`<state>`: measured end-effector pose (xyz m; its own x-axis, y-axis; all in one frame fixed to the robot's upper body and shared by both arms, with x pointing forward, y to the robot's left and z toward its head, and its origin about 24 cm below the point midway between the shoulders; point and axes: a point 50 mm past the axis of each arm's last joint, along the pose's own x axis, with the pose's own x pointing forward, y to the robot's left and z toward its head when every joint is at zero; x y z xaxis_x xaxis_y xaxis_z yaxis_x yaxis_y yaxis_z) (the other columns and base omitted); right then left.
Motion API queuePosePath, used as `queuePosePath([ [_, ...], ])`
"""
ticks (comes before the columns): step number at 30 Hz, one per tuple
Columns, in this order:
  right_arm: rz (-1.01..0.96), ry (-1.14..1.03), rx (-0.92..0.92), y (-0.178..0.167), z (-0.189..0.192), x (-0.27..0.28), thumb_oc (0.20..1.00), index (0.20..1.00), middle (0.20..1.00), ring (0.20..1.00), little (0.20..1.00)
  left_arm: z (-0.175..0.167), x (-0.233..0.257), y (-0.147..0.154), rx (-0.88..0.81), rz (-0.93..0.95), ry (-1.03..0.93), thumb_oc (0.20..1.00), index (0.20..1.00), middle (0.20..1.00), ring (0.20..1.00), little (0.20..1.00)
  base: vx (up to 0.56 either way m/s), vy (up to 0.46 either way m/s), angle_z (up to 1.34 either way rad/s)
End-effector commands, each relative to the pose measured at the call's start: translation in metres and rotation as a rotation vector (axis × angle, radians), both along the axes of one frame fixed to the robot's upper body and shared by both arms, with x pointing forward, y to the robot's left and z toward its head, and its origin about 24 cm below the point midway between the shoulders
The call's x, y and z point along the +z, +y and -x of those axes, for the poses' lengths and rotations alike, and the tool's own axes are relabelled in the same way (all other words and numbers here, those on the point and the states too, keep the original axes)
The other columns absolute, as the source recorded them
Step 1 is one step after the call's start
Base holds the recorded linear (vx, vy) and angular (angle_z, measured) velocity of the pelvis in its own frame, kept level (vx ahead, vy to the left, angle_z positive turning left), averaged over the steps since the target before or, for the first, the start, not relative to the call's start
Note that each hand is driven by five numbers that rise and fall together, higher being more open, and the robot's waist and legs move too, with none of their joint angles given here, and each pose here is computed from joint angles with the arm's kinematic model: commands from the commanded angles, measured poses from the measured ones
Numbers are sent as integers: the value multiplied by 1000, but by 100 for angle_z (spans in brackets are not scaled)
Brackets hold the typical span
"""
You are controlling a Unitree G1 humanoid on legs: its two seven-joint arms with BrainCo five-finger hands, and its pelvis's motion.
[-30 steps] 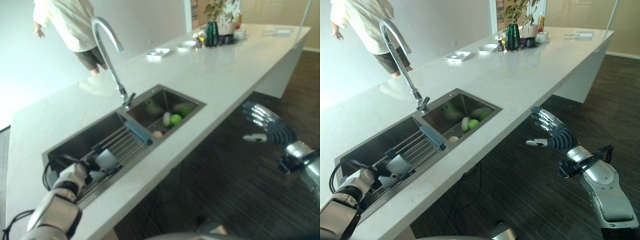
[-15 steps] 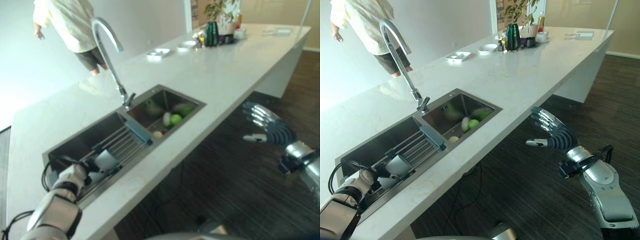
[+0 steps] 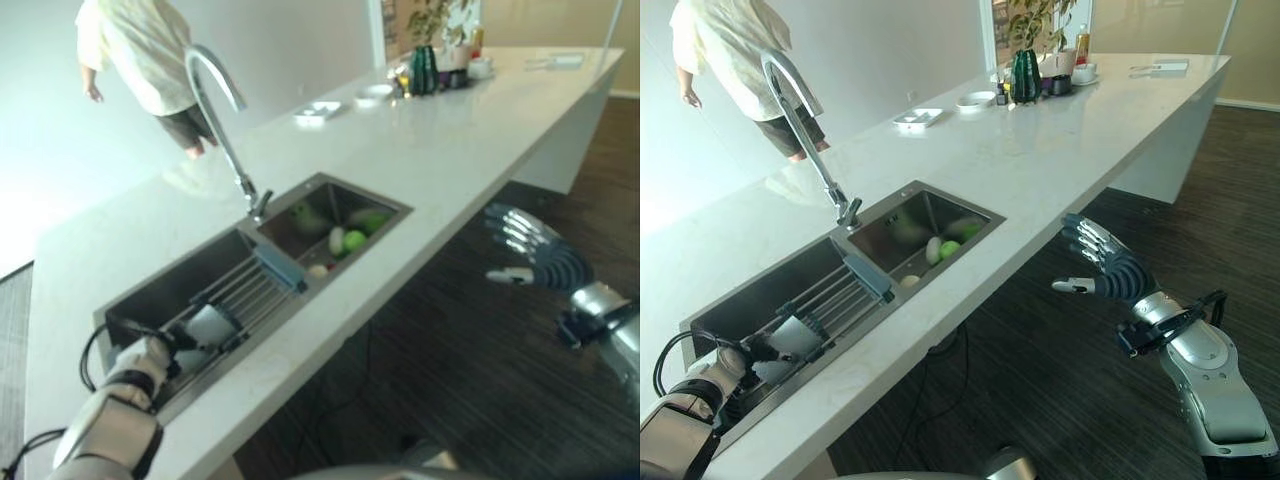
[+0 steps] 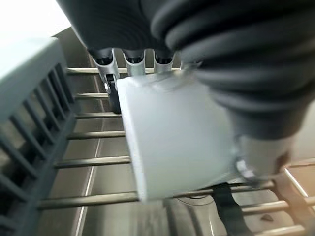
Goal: Place the dishes in the dishwasher.
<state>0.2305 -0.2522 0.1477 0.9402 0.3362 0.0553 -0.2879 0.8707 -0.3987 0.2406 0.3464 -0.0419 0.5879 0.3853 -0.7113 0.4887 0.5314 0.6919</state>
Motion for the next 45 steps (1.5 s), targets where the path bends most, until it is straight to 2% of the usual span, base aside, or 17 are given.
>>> queuePosePath([
  [1, 23, -142, 20, 3, -2, 30, 1000, 1000, 1000, 1000, 1000, 39, -33, -5, 31, 14, 188, 200, 200, 200, 200, 200, 0, 0, 0],
  [9, 4, -148, 24, 4, 1, 26, 1000, 1000, 1000, 1000, 1000, 46, -52, -31, 22, 76, 123, 200, 200, 200, 200, 200, -8, -5, -1],
  [14, -7, -151, 17, 4, 3, 23, 1000, 1000, 1000, 1000, 1000, 40, -49, -33, 74, 107, 21, 200, 200, 200, 200, 200, -18, -11, -2],
  [17, -18, -152, 5, 3, 4, 20, 1000, 1000, 1000, 1000, 1000, 24, -35, -30, 82, 114, -120, 200, 200, 200, 200, 200, -37, -23, 4],
  [19, -25, -154, -3, 1, 5, 18, 1000, 1000, 1000, 1000, 1000, 12, -20, -25, 9, 34, -203, 200, 200, 200, 200, 200, -44, -16, 7],
  [23, -31, -163, -16, 0, 5, 17, 1000, 1000, 1000, 1000, 1000, -6, 7, -15, -11, -34, -352, 200, 200, 200, 200, 200, -50, -1, 12],
  [28, -48, -176, -45, -3, 8, 12, 1000, 1000, 1000, 1000, 1000, -33, 66, -6, -22, -95, -752, 200, 200, 200, 200, 200, -46, -22, 12],
  [31, -57, -176, -74, -6, 10, 6, 1000, 1000, 1000, 1000, 1000, -36, 97, -7, -42, -137, -947, 200, 200, 200, 200, 200, -42, -45, 13],
  [41, -76, -173, -97, -5, 11, 3, 1000, 1000, 1000, 1000, 1000, -34, 164, -18, -174, -178, -1300, 200, 200, 200, 200, 200, -17, -28, 16],
  [42, -80, -171, -102, -4, 10, 2, 1000, 1000, 1000, 1000, 1000, -31, 182, -22, -177, -144, -1415, 200, 200, 200, 200, 200, -12, -56, 25],
  [45, -86, -168, -115, -3, 11, 1, 1000, 1000, 1000, 1000, 1000, -24, 202, -29, -155, -18, -1568, 200, 200, 200, 200, 200, -9, -70, 24],
])
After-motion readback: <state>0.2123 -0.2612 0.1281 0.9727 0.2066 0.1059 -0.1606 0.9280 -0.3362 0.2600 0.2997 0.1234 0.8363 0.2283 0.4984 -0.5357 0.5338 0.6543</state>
